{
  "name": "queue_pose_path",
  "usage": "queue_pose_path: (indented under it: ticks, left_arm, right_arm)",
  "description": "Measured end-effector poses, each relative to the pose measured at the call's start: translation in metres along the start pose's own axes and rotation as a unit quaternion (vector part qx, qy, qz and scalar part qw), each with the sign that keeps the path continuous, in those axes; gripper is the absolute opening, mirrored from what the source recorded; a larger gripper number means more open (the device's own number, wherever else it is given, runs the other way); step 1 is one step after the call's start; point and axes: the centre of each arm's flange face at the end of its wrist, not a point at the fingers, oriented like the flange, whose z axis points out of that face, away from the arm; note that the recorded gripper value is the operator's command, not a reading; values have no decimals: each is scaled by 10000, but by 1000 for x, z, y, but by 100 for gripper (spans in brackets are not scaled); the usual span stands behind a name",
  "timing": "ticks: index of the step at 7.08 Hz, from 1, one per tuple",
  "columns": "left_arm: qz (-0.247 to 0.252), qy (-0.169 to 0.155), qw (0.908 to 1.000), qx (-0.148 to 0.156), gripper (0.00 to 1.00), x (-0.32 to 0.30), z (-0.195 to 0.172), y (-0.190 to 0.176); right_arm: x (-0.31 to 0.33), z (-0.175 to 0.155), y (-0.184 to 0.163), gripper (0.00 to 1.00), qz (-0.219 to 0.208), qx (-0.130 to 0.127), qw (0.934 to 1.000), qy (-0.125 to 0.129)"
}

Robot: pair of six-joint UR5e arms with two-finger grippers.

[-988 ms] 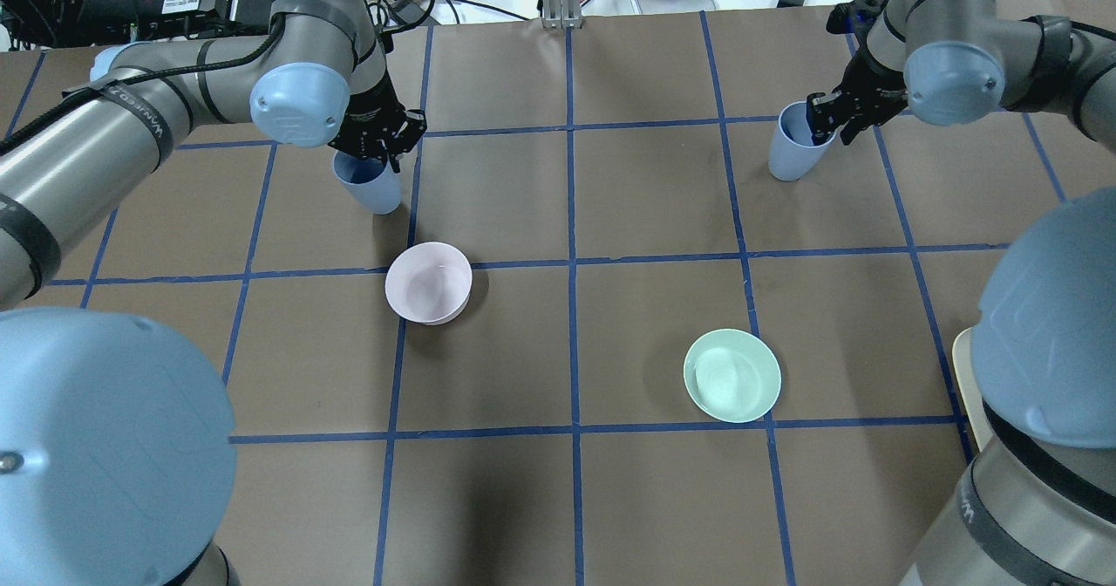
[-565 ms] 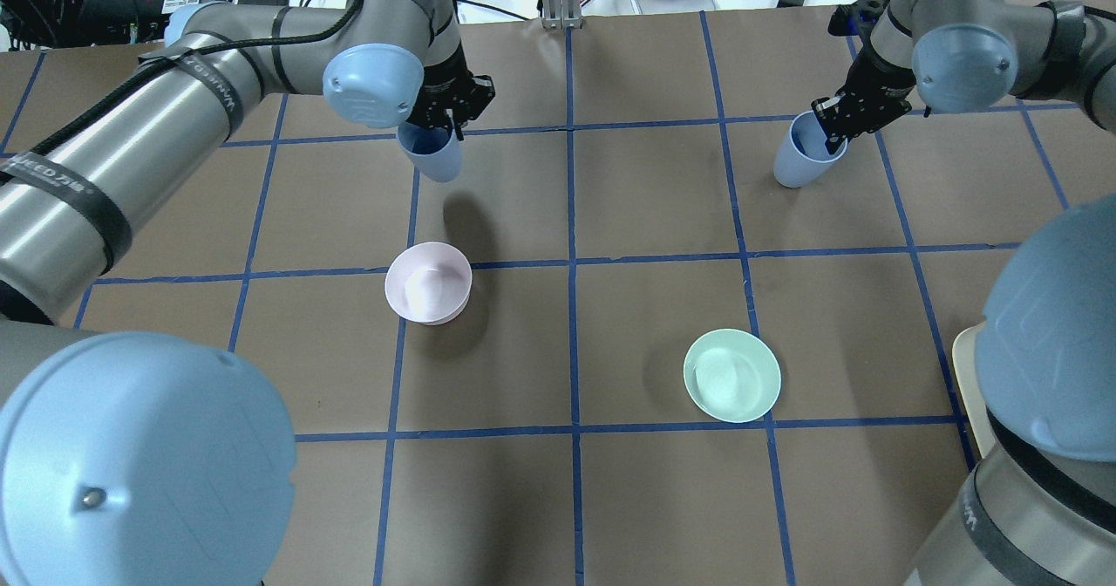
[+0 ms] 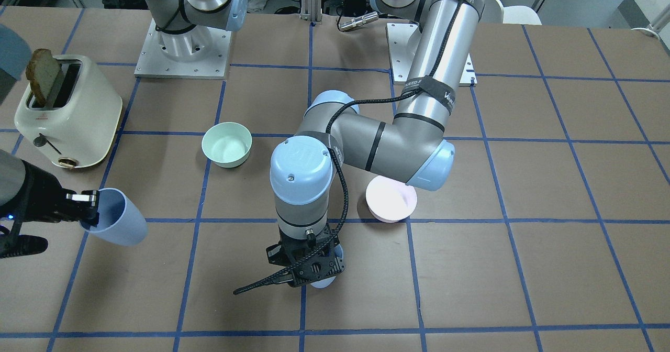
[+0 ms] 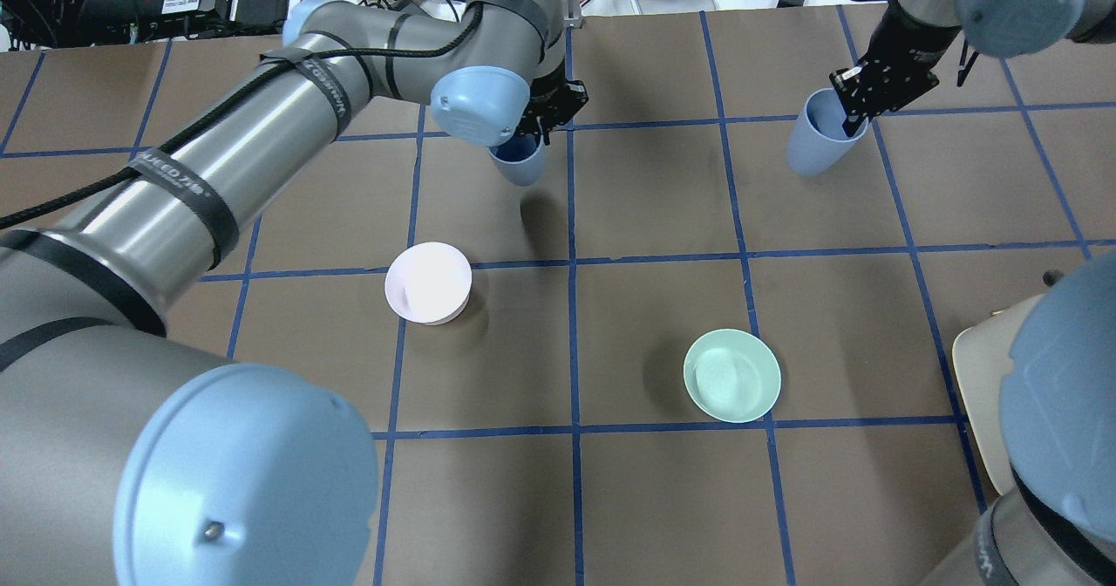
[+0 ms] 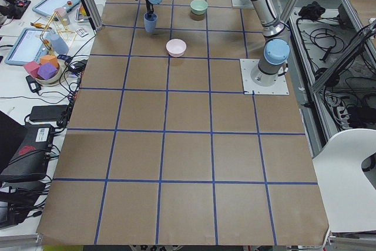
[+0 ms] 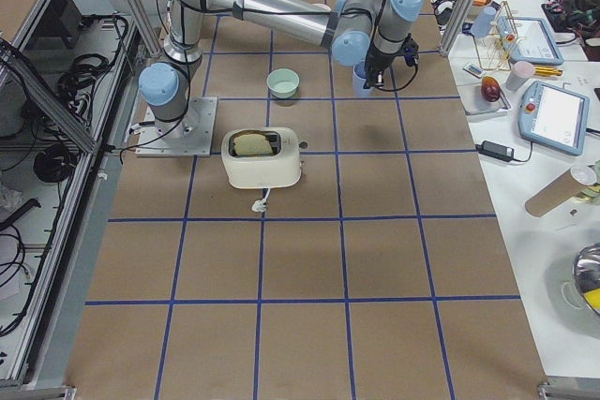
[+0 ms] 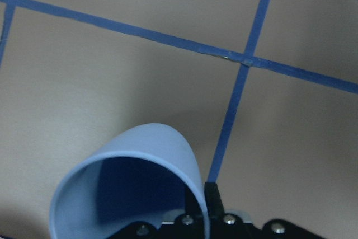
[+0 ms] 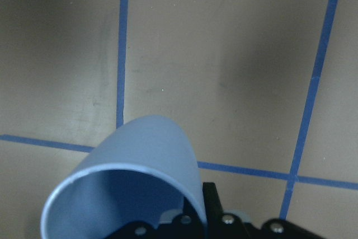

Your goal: Stack blue cups with both arms

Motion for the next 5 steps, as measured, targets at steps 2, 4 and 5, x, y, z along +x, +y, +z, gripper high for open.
queue_pose_path:
  ticks: [2, 4, 5]
  left_arm:
    - [-1, 35, 10000, 4, 6, 11, 7, 8]
    - [1, 40, 10000, 3, 100, 13, 8, 10]
    - [-3, 53, 10000, 15, 100, 12, 5, 10]
  right_arm:
    - [-3, -3, 4, 0, 30, -136, 9999, -91]
    - [-7, -1, 3, 0, 77, -175, 9998, -107]
    - [-11, -1, 3, 0, 186, -179, 9996, -96]
